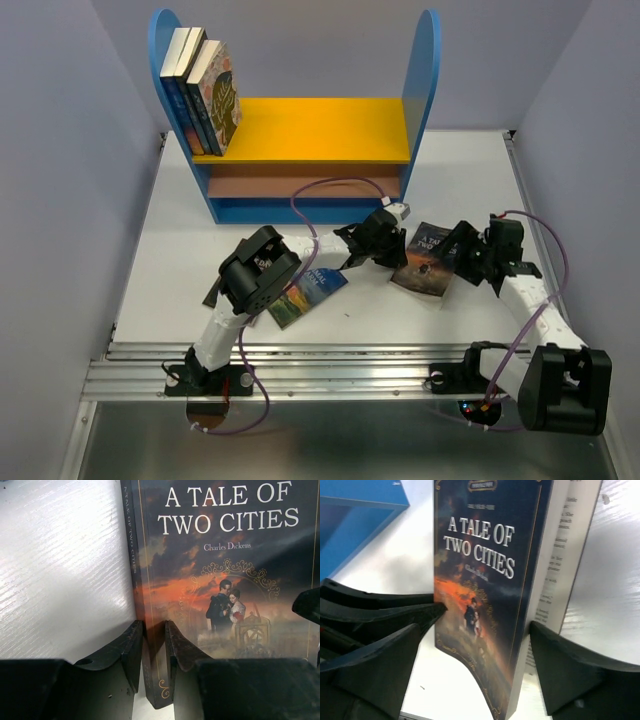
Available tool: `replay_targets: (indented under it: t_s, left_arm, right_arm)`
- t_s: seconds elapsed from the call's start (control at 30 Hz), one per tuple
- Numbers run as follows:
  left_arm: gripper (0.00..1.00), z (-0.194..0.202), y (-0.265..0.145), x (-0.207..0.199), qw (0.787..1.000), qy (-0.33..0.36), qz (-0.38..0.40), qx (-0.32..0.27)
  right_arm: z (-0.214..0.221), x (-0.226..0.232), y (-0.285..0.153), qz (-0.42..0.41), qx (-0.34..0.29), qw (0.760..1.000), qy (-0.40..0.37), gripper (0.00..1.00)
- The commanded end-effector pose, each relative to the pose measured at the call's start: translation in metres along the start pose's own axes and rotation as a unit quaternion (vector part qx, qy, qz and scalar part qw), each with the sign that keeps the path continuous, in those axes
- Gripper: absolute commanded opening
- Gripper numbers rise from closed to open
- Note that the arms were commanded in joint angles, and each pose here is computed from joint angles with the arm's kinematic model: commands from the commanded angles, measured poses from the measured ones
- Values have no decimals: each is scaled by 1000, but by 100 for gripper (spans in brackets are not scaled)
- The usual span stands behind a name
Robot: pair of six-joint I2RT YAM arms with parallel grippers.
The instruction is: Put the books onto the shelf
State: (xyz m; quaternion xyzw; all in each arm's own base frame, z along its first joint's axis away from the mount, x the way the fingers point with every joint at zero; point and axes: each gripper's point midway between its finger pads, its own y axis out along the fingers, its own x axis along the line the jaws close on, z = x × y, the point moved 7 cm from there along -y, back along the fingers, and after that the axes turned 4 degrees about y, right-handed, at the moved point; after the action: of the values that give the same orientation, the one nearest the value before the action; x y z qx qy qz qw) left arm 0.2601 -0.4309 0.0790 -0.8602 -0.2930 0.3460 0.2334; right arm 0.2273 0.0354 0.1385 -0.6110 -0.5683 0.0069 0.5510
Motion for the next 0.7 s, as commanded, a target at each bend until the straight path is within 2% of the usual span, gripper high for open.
replay_targets:
  t_s: [0.0, 0.1, 0.17, 0.2, 0.37, 0.4, 0.53, 0.67]
  left_arm:
    - [28, 24, 2, -12, 999, 19, 2, 45]
    - [28, 22, 1, -13, 999, 21, 5, 43]
    - [28, 23, 1, -14, 999, 21, 6, 43]
    - [28, 22, 2, -14, 999, 20, 6, 42]
    - [27, 27, 4, -17, 999, 15, 17, 47]
    - [26, 28, 4, -18, 999, 15, 18, 48]
    - [26, 27, 3, -20, 998, 18, 22, 47]
    - [26, 24, 1, -22, 999, 19, 24, 43]
  right_arm:
    - [-7, 31, -1, -90, 22, 996, -1, 84]
    - [-3, 26, 5, -79, 33, 996, 9, 58]
    - [-1, 22, 8, -71, 37, 997, 13, 56]
    - [0, 20, 9, -66, 39, 997, 17, 49]
    - [3, 18, 14, -77, 41, 996, 20, 46]
    - [4, 20, 14, -91, 42, 995, 19, 42]
    - [2, 22, 16, -96, 47, 994, 20, 42]
    - [3, 20, 16, -92, 45, 995, 14, 24]
